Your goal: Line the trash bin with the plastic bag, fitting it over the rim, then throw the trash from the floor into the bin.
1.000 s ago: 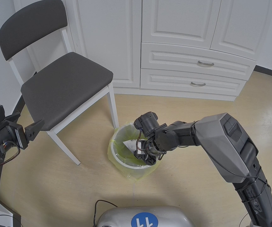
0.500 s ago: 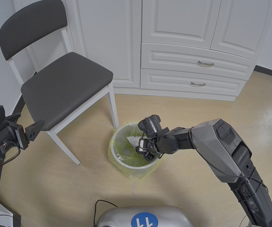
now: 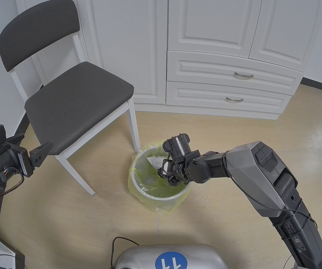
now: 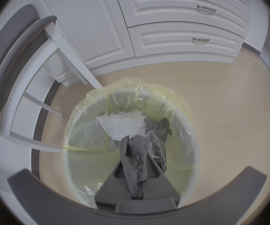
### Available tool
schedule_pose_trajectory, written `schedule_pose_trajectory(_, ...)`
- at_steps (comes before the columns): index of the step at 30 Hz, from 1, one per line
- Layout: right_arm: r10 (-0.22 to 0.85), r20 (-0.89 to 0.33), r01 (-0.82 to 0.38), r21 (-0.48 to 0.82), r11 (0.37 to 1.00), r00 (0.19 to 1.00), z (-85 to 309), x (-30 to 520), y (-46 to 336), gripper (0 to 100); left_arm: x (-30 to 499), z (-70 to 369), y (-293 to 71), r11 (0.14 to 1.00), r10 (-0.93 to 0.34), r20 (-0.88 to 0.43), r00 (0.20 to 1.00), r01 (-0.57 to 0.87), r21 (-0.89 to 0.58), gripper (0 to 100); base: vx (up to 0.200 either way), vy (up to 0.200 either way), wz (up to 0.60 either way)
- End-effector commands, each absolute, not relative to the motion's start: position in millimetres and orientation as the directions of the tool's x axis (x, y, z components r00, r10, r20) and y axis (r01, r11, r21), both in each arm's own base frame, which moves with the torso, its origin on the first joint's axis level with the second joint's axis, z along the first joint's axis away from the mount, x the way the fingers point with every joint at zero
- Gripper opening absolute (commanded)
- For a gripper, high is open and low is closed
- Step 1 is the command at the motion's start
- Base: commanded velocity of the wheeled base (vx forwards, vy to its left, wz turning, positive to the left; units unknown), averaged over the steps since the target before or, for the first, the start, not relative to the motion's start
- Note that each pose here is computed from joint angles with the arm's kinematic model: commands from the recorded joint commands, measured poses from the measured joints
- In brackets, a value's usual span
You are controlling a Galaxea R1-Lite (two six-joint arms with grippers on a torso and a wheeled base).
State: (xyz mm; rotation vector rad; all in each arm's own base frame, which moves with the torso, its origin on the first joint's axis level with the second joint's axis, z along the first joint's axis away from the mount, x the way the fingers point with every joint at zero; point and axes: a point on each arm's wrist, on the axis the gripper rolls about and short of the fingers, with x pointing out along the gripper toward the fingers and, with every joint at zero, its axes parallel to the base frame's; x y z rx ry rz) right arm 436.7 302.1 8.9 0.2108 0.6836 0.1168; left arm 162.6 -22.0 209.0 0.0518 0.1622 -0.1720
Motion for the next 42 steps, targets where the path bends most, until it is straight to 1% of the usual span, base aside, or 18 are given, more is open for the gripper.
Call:
schedule_pose_trajectory(1,0.178,-0.623,-0.045,0.223,0.974,0.762,14.8,432.2,305.0,0,161.8,209.5,-21.9,0.984,-0.166,-0.162,0.973,0.174,0.037,100,0.0,0.0,0.0)
schedule_pose_trajectory(6,0.157,-0.695,-0.058,0.164,0.985,0.702,16.9,417.3,310.0,0,161.3,209.3,-22.3,0.983,-0.169,-0.162,0.972,0.178,0.039,100,0.0,0.0,0.0)
schedule_pose_trajectory(7,0.135,-0.736,-0.059,0.127,0.99,0.664,12.6,411.0,310.2,0,161.1,210.0,-22.3,0.983,-0.169,-0.159,0.973,0.177,0.038,100,0.0,0.0,0.0)
schedule_pose_trajectory(10,0.107,-0.783,-0.066,0.085,0.994,0.613,6.3,403.7,309.6,0,161.0,209.6,-22.3,0.983,-0.169,-0.16,0.972,0.178,0.039,100,0.0,0.0,0.0)
schedule_pose_trajectory(19,0.054,-0.839,-0.066,0.021,0.998,0.542,3.2,396.8,302.3,0,161.3,209.3,-22.3,0.983,-0.169,-0.162,0.972,0.178,0.039,100,0.0,0.0,0.0)
schedule_pose_trajectory(26,0.066,-0.825,-0.053,0.043,0.998,0.562,1.2,400.3,303.1,0,161.3,209.3,-22.3,0.983,-0.169,-0.162,0.972,0.178,0.039,100,0.0,0.0,0.0)
schedule_pose_trajectory(30,0.101,-0.789,-0.057,0.084,0.995,0.607,0.9,405.3,307.9,0,161.5,208.2,-22.3,0.983,-0.169,-0.166,0.971,0.178,0.039,100,0.0,0.0,0.0)
schedule_pose_trajectory(32,0.106,-0.784,-0.056,0.09,0.994,0.612,0.7,406.0,308.5,0,161.5,208.2,-22.3,0.983,-0.169,-0.166,0.971,0.178,0.039,100,0.0,0.0,0.0)
schedule_pose_trajectory(33,0.119,-0.768,-0.058,0.106,0.993,0.629,1.0,408.0,310.0,0,161.5,208.2,-22.3,0.983,-0.169,-0.166,0.971,0.178,0.039,100,0.0,0.0,0.0)
schedule_pose_trajectory(42,0.16,-0.697,-0.055,0.17,0.984,0.699,-2.0,420.3,311.4,0,161.4,207.8,-22.4,0.983,-0.171,-0.168,0.971,0.179,0.038,100,0.0,0.0,0.0)
